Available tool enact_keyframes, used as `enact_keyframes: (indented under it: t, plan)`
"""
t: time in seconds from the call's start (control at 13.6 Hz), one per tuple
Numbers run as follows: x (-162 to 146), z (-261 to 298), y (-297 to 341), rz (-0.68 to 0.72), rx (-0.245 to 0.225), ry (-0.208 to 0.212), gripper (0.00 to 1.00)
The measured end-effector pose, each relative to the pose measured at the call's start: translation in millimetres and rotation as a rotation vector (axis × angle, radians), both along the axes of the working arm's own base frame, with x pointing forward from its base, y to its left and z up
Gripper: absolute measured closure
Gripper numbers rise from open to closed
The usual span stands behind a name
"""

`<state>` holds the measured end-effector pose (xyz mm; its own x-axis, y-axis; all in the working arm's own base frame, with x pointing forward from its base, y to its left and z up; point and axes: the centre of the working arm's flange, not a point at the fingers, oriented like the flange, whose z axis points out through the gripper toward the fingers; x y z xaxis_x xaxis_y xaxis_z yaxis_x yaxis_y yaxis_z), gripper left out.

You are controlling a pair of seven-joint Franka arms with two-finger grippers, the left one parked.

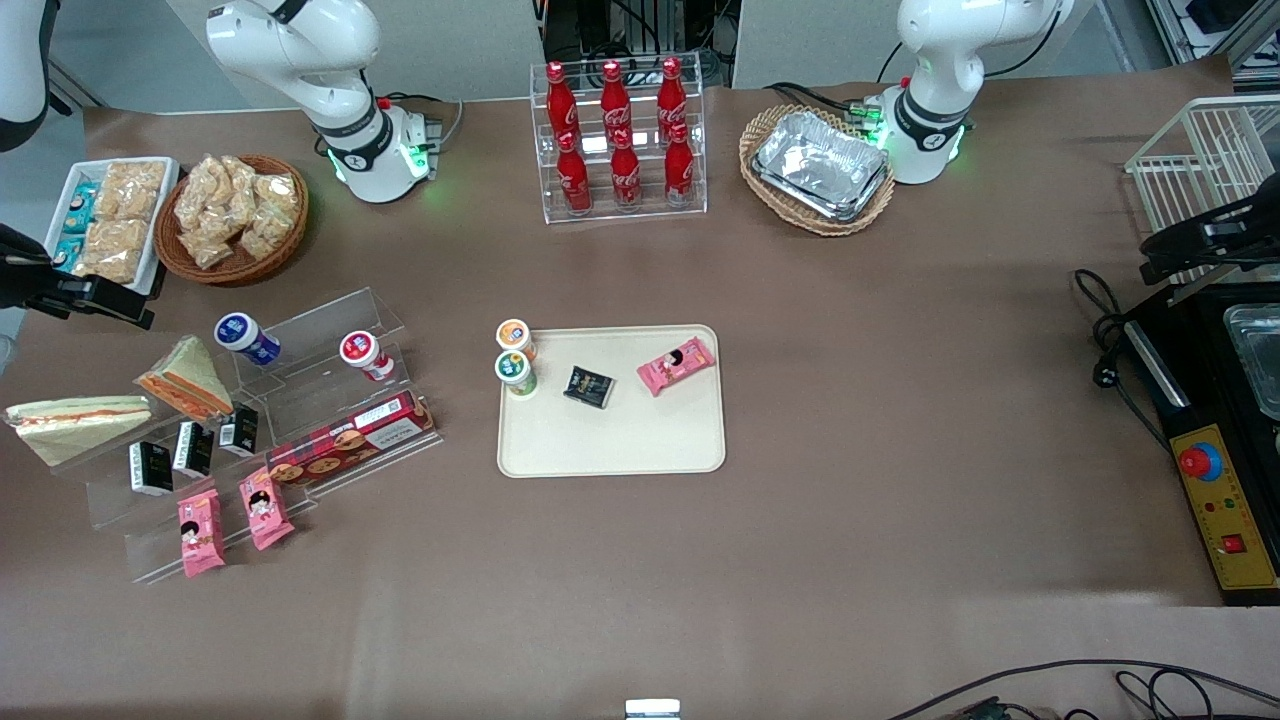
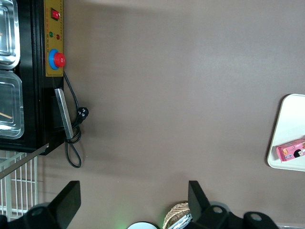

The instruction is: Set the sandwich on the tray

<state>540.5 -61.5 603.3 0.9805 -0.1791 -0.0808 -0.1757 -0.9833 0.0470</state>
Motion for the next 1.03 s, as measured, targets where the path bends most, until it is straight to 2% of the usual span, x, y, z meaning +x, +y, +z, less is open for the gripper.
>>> enact_keyframes:
  t: [0.66,0.88,1.03]
  plan:
    - [-0.1,5.6,-5.0,-0.031,-0.003,-0.014,0.00]
    - [0.6,12.9,-18.5,-0.105,-0.013,-0.036,0.00]
    - [0.8,16.1,-33.3,-0.139,-0.035,-0.056,0.00]
